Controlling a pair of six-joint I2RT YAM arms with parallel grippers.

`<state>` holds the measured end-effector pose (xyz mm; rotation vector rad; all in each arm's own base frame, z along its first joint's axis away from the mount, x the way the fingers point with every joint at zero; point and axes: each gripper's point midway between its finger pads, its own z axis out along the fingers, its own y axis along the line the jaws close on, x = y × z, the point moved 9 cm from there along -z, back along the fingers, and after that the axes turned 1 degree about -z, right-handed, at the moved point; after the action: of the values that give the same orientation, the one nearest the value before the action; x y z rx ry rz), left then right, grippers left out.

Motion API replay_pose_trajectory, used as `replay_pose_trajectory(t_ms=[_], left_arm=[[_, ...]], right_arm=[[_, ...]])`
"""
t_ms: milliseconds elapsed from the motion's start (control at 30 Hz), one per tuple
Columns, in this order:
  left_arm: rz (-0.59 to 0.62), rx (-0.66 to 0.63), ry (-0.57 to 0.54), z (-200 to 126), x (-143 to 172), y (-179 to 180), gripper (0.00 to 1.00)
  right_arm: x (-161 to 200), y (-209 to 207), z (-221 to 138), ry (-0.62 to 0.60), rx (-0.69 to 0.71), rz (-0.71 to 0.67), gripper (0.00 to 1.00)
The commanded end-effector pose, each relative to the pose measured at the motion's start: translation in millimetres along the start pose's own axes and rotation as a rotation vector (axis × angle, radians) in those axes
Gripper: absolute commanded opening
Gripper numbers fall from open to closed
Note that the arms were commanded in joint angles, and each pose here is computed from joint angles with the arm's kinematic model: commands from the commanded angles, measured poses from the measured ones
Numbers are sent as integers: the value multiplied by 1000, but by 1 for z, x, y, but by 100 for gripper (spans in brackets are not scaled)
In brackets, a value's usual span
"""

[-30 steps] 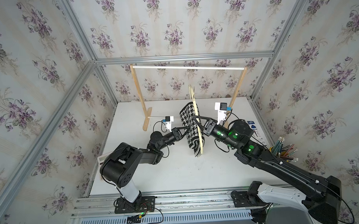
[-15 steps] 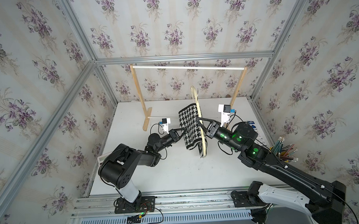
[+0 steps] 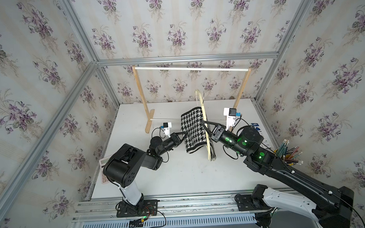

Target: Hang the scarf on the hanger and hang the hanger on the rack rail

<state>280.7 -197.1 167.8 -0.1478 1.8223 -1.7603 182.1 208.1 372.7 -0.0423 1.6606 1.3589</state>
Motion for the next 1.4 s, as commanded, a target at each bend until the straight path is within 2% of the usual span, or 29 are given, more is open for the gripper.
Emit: replay_pose_trajectory(t_ms=[0, 500, 733, 1367], left_arm=[[20, -4, -22, 0, -2, 1, 0], [6, -44, -7, -3, 5, 15, 0], [16, -22, -5, -1, 3, 9, 0], [-38, -27, 71, 29, 22, 22, 0]], right_arm=[[-14, 15, -2, -79, -75, -23, 0], [-15, 17, -2, -86, -82, -22, 0], [-14, 15, -1, -81, -83, -17, 0], [-15, 19, 5, -71, -115, -9, 0]])
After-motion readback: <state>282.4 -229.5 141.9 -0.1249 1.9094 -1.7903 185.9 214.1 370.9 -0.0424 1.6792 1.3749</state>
